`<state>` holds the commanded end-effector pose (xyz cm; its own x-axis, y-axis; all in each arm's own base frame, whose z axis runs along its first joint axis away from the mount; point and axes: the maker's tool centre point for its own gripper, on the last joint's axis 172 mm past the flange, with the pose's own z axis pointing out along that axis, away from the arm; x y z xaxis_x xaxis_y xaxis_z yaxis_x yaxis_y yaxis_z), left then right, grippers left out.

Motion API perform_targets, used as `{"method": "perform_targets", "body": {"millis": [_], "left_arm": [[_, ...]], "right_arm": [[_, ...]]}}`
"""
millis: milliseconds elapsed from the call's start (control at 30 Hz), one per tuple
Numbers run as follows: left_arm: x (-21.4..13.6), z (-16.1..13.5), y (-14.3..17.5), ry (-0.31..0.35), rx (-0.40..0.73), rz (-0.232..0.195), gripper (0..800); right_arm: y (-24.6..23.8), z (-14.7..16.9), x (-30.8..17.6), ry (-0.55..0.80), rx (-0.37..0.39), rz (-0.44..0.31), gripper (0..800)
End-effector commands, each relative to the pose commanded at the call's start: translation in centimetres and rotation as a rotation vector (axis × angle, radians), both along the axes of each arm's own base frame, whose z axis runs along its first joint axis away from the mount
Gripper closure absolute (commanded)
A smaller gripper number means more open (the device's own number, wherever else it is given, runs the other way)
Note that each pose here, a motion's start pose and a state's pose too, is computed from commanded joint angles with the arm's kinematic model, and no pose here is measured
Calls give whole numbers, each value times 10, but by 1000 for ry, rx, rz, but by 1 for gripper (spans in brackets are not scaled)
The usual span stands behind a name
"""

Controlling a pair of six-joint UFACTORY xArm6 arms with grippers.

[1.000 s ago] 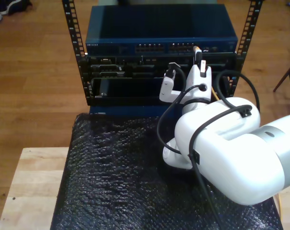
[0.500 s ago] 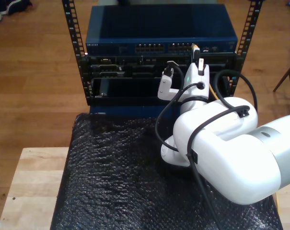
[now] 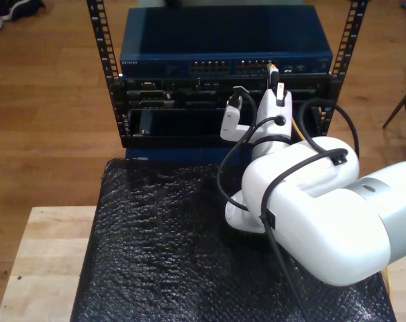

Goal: Grab the cable and plug it in

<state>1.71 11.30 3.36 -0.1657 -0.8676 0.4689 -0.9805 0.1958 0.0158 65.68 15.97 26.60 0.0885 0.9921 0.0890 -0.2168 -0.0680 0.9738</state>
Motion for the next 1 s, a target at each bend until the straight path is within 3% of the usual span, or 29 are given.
{"method": "perform_targets", "body": {"millis": [133,1000], "left_arm": [[0,0,0,0,0,0,0],[0,0,0,0,0,0,0]], "right_arm": [[-2,-1,0,5,-27,-10,800],[-6,-1,4,13,-23,-13,800]]}}
